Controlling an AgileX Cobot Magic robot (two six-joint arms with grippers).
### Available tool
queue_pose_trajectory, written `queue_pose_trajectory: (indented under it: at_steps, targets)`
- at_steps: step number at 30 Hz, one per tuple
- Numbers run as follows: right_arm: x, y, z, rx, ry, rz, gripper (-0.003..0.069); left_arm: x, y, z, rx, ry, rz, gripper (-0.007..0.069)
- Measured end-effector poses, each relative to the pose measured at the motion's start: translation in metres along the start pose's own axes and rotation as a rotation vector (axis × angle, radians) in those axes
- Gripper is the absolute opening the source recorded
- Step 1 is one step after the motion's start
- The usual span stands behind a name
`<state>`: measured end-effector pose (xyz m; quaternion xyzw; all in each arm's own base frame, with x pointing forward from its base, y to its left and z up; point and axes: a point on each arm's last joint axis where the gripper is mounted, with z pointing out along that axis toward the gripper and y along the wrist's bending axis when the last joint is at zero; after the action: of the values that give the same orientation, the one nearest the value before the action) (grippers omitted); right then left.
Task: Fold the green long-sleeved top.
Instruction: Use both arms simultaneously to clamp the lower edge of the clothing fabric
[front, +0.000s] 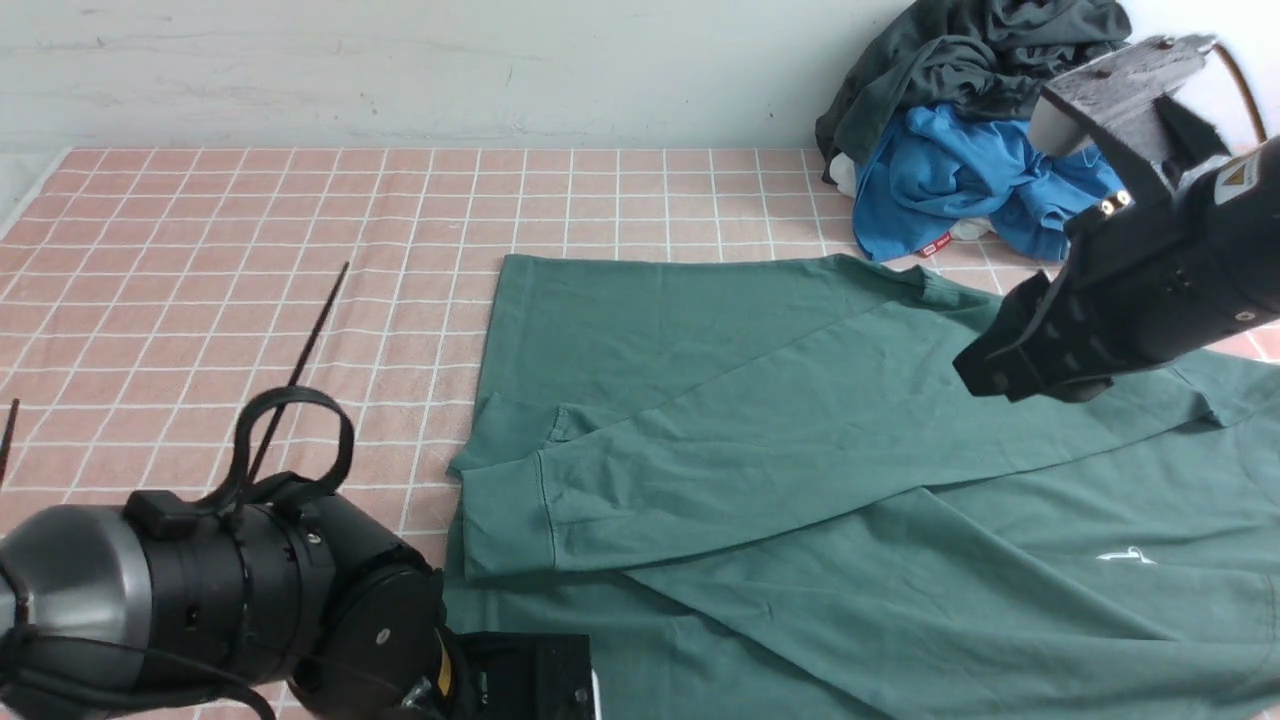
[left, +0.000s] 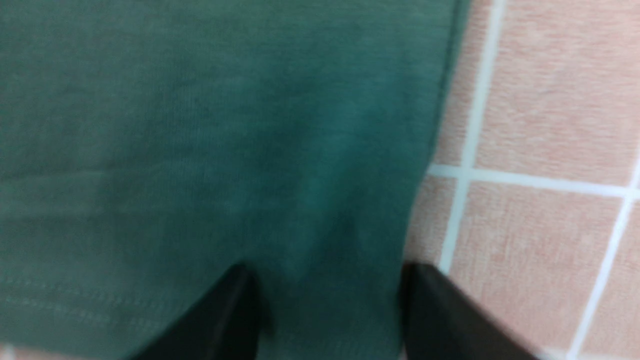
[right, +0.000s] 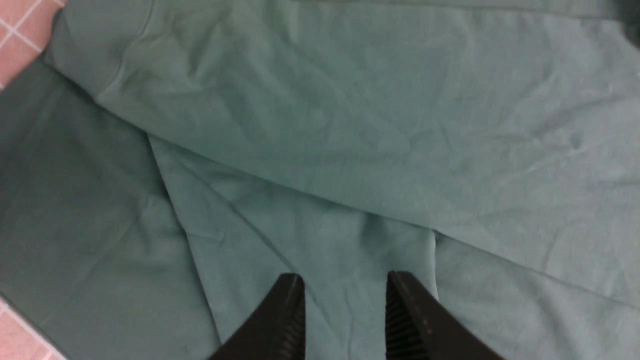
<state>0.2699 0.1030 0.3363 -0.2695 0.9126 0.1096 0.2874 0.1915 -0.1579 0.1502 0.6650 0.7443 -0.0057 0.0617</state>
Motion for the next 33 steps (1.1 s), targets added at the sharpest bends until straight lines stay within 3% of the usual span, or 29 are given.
queue_pose_trajectory:
  at_steps: [5,7,12,15,21,24,26,27,31,33]
  targets:
    - [0.0,0.003,-0.014,0.007,-0.04,-0.006,0.0221,-0.008,-0.007,-0.001,-0.052,0.05,0.087,0.0066]
    - [0.001,0.005,-0.023,0.013,-0.067,-0.012,0.0221,-0.007,-0.006,-0.004,-0.081,0.083,0.074,0.0019]
    - [0.004,0.012,-0.053,0.032,-0.147,-0.045,0.0182,0.002,-0.003,-0.023,-0.162,0.143,-0.025,0.001]
    - [0.012,0.018,-0.075,0.046,-0.168,-0.097,0.0123,0.011,-0.002,-0.041,-0.233,0.173,-0.109,0.0009]
    - [0.052,0.013,-0.046,0.065,0.055,-0.18,0.008,0.022,-0.001,-0.061,-0.258,0.112,-0.248,0.0009]
    - [0.098,0.008,-0.009,0.071,0.269,-0.258,0.0139,0.032,0.004,-0.065,-0.235,0.086,-0.341,0.0009]
    - [0.131,0.003,0.011,0.098,0.399,-0.327,0.0233,0.037,0.007,-0.065,-0.214,0.075,-0.406,0.0009]
    - [0.137,0.002,0.014,0.104,0.42,-0.341,0.0242,0.037,0.008,-0.065,-0.213,0.073,-0.41,0.0009]
    - [0.183,-0.008,0.038,0.2,0.525,-0.533,0.0424,0.04,0.011,-0.065,-0.201,0.055,-0.462,0.0009]
    - [0.198,-0.009,0.047,0.23,0.505,-0.613,0.0465,0.04,0.011,-0.064,-0.199,0.043,-0.468,0.0009]
